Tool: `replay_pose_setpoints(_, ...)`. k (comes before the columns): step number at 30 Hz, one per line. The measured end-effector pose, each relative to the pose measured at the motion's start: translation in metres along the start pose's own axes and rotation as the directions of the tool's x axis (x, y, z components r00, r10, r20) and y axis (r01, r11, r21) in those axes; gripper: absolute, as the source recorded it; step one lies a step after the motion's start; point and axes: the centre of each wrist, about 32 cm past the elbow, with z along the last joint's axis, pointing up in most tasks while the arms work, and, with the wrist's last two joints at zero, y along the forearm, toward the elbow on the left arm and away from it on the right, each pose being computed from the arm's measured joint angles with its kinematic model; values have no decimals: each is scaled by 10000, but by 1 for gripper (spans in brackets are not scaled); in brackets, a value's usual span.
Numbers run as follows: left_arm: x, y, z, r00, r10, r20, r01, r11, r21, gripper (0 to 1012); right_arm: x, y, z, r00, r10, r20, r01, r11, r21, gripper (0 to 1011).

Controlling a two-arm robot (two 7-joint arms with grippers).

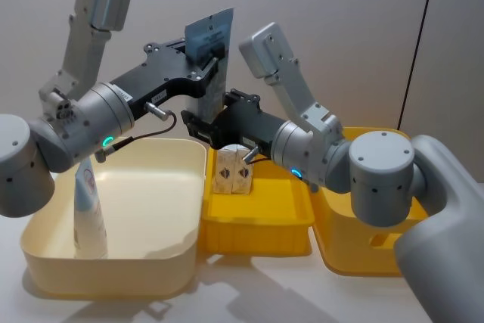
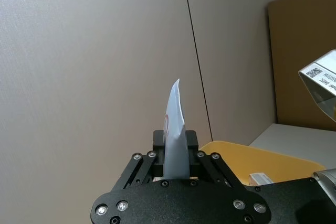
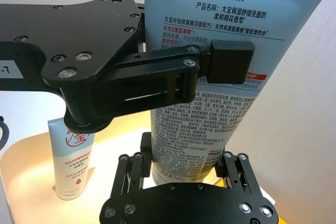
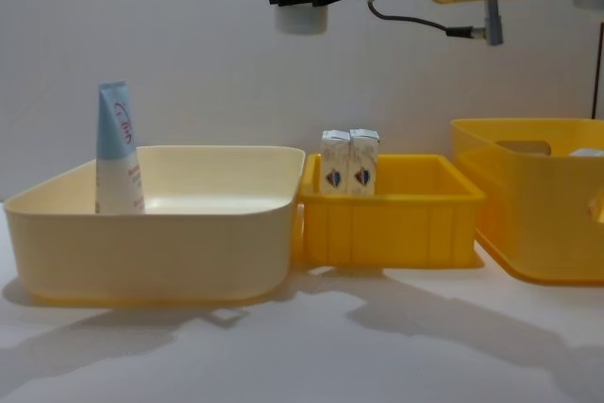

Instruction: Bimanual collaborative sorting of washing and personal care products

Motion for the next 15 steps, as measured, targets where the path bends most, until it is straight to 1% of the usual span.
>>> replay_pose_setpoints(4,0,0,0,10000,0,-1,0,10000,0,312,0,0,0,10000,1,0,-1,10000,-1,647)
replay_pose_setpoints(7,0,0,0,10000,-1,-1,1,10000,0,430,0,0,0,10000,1,1,-1,10000,1,647)
replay_pose_setpoints(9,0,0,0,10000,0,-1,0,10000,-1,471,0,0,0,10000,1,1,-1,10000,-1,647)
replay_pose_setpoints(10,0,0,0,10000,0,-1,0,10000,-1,528,0,0,0,10000,1,1,-1,10000,0,647)
replay_pose_setpoints(13,0,0,0,10000,0,-1,0,10000,0,590,0,0,0,10000,1,1,-1,10000,0,647)
replay_pose_setpoints(14,0,0,0,10000,0,-1,0,10000,-1,650,0,0,0,10000,2,1,-2,10000,-1,647)
replay_pose_setpoints(15,0,0,0,10000,0,-1,0,10000,0,669,0,0,0,10000,1,1,-1,10000,0,647)
